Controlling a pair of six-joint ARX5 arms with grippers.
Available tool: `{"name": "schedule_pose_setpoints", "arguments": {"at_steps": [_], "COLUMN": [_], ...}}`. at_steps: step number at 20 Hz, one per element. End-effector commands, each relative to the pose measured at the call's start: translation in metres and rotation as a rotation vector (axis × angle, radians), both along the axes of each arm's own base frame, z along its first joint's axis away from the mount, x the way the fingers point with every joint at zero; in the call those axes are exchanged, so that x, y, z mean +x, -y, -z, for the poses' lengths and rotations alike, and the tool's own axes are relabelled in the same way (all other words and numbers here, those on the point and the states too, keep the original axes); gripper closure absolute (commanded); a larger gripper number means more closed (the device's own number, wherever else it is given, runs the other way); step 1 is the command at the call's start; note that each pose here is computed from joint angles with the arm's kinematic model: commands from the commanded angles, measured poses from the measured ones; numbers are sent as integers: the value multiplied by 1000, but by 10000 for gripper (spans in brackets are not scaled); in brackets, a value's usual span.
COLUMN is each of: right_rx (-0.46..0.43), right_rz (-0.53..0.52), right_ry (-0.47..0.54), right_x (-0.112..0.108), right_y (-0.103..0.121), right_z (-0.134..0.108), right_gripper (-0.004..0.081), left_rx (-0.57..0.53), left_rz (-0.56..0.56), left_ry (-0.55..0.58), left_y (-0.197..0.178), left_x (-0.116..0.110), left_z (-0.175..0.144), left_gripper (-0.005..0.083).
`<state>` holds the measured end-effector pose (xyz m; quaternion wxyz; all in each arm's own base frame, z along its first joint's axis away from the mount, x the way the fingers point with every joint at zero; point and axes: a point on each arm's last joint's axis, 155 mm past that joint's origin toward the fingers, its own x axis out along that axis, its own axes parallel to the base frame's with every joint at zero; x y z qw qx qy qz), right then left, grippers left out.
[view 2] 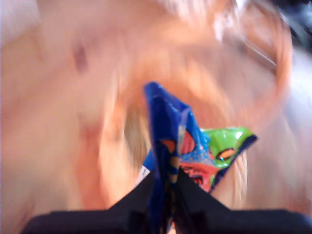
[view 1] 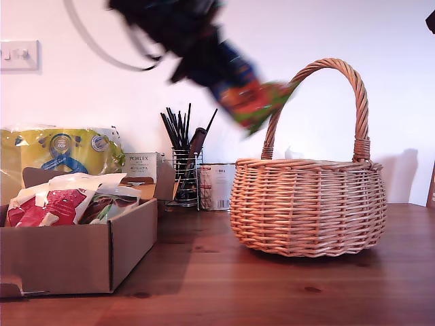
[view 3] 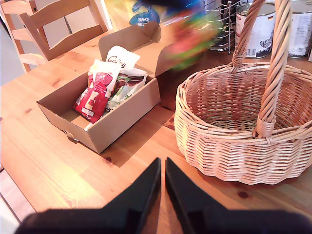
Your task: Move the bags of Easter eggs from the cardboard box on the left into the woven basket on the right side.
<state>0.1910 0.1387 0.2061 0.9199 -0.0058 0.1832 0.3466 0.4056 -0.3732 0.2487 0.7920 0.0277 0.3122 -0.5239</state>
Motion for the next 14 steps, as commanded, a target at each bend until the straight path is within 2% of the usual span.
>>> {"name": "schedule_pose_setpoints", "arguments": {"at_steps": [1, 5, 8, 10, 14], "right_rx": [4, 4, 2, 2, 3], "right_rz": [-8, -8, -9, -9, -9], "right_ry": [15, 15, 10, 10, 10], "right_x": [0, 0, -1, -1, -1], "right_y": [-1, -1, -1, -1, -1], "right_z": [-7, -7, -6, -6, -6], "right_gripper": [782, 782, 782, 782, 783], "left_rx": [8, 54, 120, 144, 190], "left_rz": [-20, -22, -67, -59, -13], "left_ry": [9, 19, 8, 3, 30], "left_y": [14, 37, 42, 46, 50], "left_x": [8, 8, 14, 12, 3], "left_z": [14, 42, 73, 87, 95], "left_gripper": [796, 796, 796, 796, 796]}}
